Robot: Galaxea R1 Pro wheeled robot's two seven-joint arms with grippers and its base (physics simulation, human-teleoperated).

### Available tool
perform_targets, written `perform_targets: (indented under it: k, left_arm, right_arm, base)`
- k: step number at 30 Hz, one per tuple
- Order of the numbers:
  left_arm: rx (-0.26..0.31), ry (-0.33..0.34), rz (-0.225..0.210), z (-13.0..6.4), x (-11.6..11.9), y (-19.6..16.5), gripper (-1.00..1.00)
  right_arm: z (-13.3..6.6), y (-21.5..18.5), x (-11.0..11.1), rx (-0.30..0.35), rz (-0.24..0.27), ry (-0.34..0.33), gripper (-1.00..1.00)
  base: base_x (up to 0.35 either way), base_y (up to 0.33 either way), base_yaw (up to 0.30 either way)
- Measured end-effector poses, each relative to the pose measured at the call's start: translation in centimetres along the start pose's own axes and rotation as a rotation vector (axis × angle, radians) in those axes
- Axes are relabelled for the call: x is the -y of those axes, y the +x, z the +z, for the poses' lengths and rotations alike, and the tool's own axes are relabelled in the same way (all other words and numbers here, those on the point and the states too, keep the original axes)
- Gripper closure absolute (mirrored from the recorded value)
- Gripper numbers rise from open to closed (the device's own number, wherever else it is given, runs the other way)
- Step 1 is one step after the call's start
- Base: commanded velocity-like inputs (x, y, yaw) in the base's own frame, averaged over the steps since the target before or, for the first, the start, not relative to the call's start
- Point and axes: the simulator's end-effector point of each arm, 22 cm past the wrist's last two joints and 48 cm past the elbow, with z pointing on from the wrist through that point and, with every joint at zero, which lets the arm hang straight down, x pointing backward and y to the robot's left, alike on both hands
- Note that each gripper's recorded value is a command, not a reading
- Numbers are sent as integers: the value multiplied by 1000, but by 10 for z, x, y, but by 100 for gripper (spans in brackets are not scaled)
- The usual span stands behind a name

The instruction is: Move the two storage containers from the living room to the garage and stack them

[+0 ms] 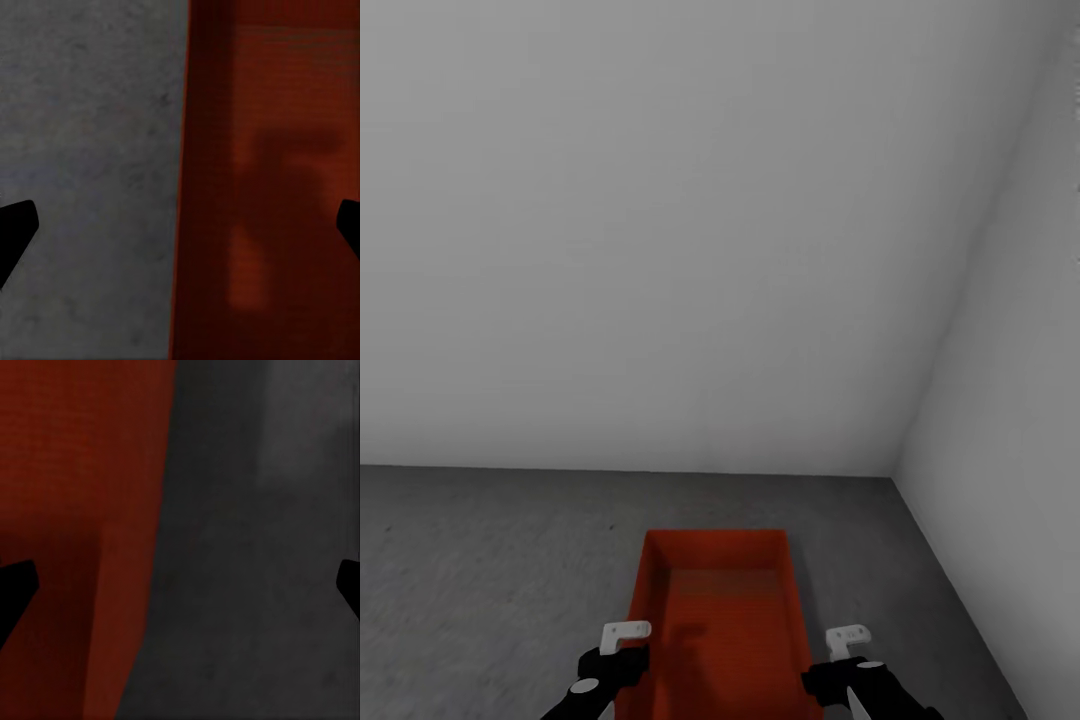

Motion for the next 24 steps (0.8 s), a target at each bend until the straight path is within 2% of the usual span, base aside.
perform_targets:
  k: [24]
  left_arm:
    - [85,3,-3,-22,1,-47,-100]
  right_arm:
    - [-30,-41,3,90,-3,11,-100]
  base:
    - [0,0,0]
